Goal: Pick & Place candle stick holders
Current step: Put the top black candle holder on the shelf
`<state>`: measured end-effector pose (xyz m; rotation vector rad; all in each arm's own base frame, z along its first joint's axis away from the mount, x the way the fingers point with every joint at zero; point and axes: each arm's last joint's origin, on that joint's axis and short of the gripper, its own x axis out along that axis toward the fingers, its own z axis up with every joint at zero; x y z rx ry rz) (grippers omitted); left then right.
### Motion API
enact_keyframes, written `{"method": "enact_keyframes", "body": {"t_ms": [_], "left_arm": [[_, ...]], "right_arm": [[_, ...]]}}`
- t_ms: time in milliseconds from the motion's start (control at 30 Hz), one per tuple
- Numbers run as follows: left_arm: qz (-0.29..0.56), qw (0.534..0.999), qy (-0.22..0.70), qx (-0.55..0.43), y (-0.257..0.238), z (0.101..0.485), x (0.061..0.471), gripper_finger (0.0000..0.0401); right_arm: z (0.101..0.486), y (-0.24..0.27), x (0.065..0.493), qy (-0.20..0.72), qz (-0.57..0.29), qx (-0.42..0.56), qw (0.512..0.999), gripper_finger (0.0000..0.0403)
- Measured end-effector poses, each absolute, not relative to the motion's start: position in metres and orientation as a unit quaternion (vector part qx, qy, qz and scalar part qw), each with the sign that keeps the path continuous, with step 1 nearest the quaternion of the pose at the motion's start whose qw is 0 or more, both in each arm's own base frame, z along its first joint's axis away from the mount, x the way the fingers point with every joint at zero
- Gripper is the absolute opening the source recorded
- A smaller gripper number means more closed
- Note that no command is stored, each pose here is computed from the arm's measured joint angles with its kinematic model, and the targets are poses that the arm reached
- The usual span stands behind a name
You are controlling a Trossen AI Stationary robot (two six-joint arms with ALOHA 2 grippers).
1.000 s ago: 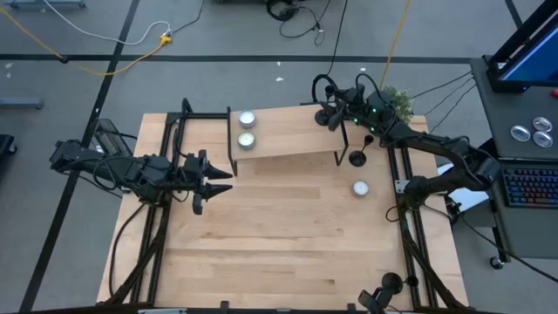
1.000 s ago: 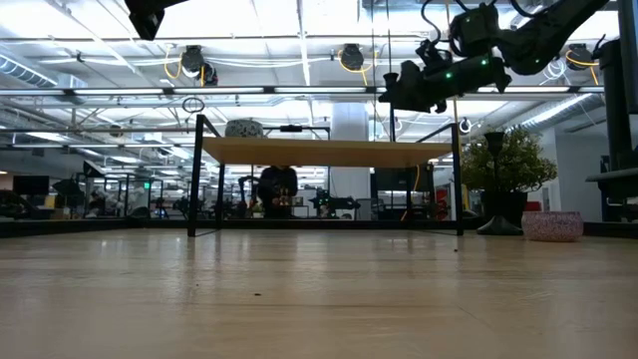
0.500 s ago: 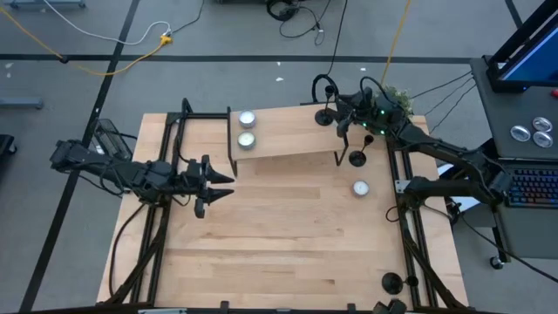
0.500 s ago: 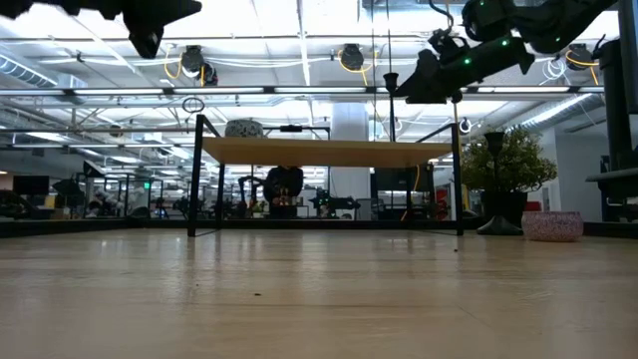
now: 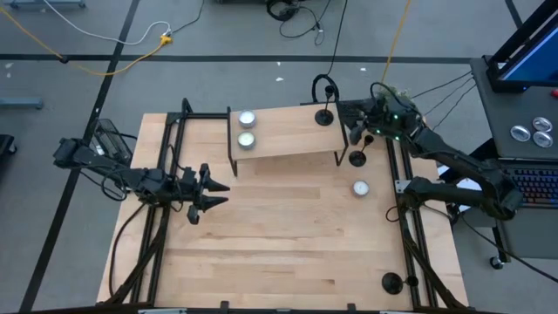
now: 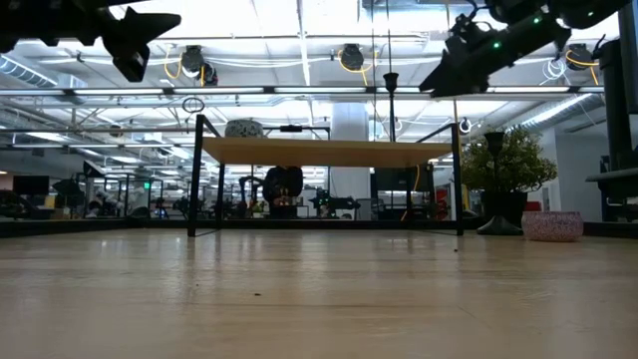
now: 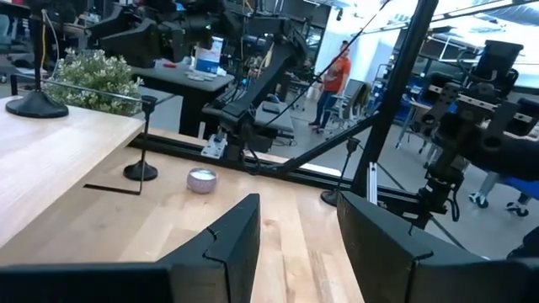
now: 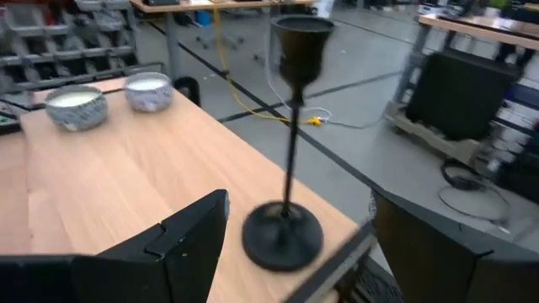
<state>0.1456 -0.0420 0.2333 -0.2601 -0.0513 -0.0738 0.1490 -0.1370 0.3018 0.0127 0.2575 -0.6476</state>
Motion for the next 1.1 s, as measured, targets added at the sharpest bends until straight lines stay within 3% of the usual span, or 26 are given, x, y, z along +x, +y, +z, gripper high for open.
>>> {"method": "enact_keyframes", "body": {"t_ms": [400, 633, 1100], "left_arm": [[-0.036, 0.99, -0.025, -0.131, -0.042, 0.233, 0.146, 0.0164], [-0.031, 0.989, -0.026, -0.142, -0.042, 0.233, 0.146, 0.0164], [-0.024, 0.988, -0.027, -0.152, -0.041, 0.233, 0.146, 0.0164]], "right_arm": [[0.302, -0.113, 0.117, 0.165, -0.39, 0.073, 0.903, 0.0281], [0.296, -0.103, 0.106, 0.182, -0.403, 0.146, 0.885, 0.0281], [0.284, -0.094, 0.095, 0.232, -0.433, 0.203, 0.847, 0.0281]]}}
